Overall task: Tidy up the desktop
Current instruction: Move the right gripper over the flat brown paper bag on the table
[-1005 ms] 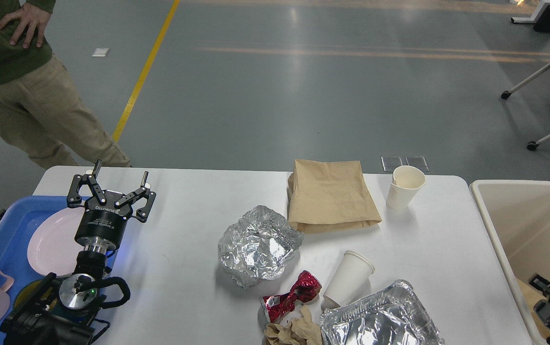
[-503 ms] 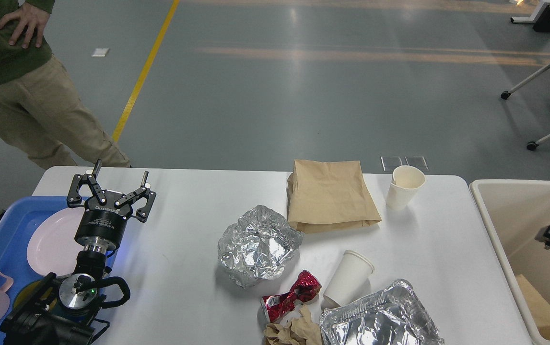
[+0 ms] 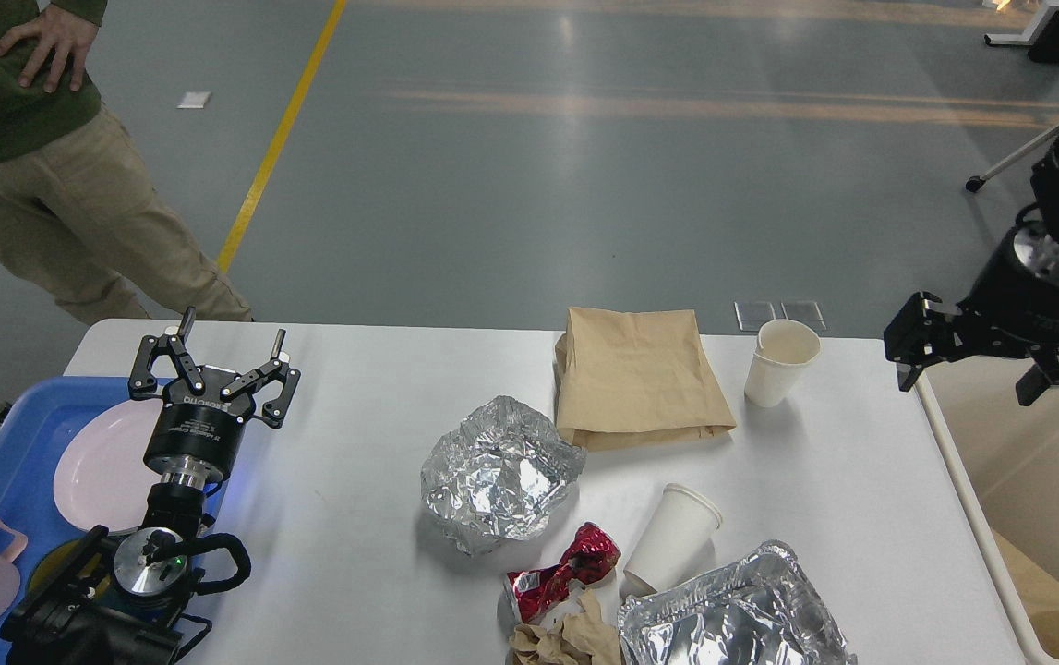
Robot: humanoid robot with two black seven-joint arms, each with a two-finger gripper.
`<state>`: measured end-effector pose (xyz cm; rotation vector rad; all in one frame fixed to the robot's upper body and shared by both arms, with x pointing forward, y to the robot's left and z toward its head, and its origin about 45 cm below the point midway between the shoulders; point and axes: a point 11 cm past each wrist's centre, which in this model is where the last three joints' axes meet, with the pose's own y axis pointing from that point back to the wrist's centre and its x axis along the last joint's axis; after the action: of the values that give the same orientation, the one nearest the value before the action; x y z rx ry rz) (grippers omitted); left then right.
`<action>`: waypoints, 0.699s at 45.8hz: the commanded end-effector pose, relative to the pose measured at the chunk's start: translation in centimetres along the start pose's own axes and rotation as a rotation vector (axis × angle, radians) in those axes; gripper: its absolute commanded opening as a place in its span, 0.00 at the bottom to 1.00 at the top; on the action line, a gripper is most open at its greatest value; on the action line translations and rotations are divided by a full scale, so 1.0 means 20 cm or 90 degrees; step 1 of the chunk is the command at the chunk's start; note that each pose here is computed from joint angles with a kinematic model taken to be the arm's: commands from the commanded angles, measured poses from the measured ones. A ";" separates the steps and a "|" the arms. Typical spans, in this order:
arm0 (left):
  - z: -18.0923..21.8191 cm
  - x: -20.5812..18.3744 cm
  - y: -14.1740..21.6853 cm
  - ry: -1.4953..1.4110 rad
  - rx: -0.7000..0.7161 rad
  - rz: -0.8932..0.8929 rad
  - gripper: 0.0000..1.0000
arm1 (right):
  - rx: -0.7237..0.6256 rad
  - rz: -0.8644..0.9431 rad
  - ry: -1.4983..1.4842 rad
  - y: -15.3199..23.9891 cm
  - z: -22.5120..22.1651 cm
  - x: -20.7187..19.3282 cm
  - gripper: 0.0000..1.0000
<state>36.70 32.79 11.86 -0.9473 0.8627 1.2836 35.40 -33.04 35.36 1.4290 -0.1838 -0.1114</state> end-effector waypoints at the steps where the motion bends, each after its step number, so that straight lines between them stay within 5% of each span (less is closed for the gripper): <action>1: 0.00 0.00 0.00 0.000 0.000 0.000 0.96 | 0.030 0.000 0.040 0.16 -0.12 -0.13 1.00; 10: 0.00 0.00 0.00 0.000 0.000 0.001 0.96 | 0.084 0.025 0.112 0.37 -0.35 -0.31 1.00; 32: 0.00 0.00 0.00 0.000 0.000 0.000 0.96 | 0.091 0.068 0.091 0.32 -0.41 -0.18 1.00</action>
<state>36.73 32.81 11.89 -0.9474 0.8619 1.2834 31.98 -23.55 40.97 1.5691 -0.1248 0.0746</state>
